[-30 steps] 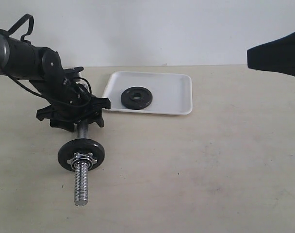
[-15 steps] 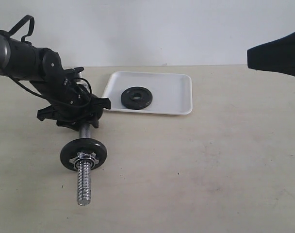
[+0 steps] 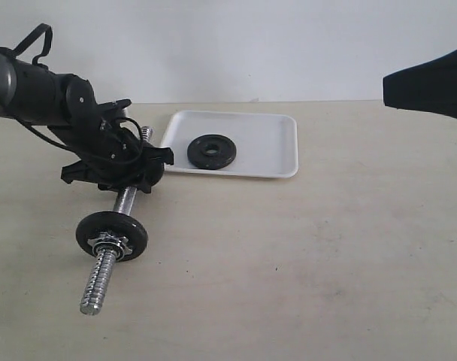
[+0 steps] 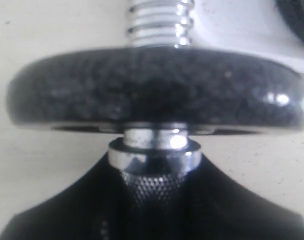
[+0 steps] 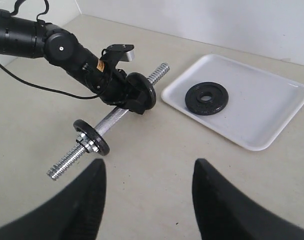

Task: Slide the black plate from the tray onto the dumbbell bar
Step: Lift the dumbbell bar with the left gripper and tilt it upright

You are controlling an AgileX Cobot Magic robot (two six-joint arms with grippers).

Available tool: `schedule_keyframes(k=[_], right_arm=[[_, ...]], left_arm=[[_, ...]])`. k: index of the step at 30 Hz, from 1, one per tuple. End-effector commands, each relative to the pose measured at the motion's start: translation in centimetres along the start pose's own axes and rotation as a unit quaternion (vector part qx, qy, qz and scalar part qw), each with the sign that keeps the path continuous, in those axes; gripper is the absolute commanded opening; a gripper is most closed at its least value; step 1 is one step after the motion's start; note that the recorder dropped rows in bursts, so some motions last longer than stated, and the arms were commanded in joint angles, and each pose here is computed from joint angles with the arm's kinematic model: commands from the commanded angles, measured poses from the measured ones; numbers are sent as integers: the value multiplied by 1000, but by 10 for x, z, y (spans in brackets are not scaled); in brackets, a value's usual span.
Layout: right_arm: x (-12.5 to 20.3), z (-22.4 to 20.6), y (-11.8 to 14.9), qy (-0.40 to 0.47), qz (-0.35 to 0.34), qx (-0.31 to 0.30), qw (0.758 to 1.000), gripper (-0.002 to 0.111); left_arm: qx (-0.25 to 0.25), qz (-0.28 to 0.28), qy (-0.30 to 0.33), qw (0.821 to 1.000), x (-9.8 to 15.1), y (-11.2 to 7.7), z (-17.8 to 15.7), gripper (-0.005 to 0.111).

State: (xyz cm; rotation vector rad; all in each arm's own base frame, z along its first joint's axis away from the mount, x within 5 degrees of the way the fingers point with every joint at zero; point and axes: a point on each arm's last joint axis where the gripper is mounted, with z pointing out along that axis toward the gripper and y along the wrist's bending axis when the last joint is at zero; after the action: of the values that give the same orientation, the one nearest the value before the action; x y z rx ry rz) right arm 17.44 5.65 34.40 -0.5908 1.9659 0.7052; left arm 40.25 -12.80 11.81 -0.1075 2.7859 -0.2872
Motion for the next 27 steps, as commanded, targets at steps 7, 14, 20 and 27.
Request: schedule_keyframes(k=[7,14,20,27], right_arm=[[-1,0,1,1,-5,-2,1000,49],[1,0,-1,8,-13,7,1000,49],[1,0,-3,12,-20,19,1000,49],[3,0,-5,24,-29,28,999,49]], left_arm=[[24,81,26,996,8,-1,20,4],[65,151,38,986,10,-8,15,4],[99,211,18,972,6,-16,1,4],[109,231,21,967,0,-8,-21,4]])
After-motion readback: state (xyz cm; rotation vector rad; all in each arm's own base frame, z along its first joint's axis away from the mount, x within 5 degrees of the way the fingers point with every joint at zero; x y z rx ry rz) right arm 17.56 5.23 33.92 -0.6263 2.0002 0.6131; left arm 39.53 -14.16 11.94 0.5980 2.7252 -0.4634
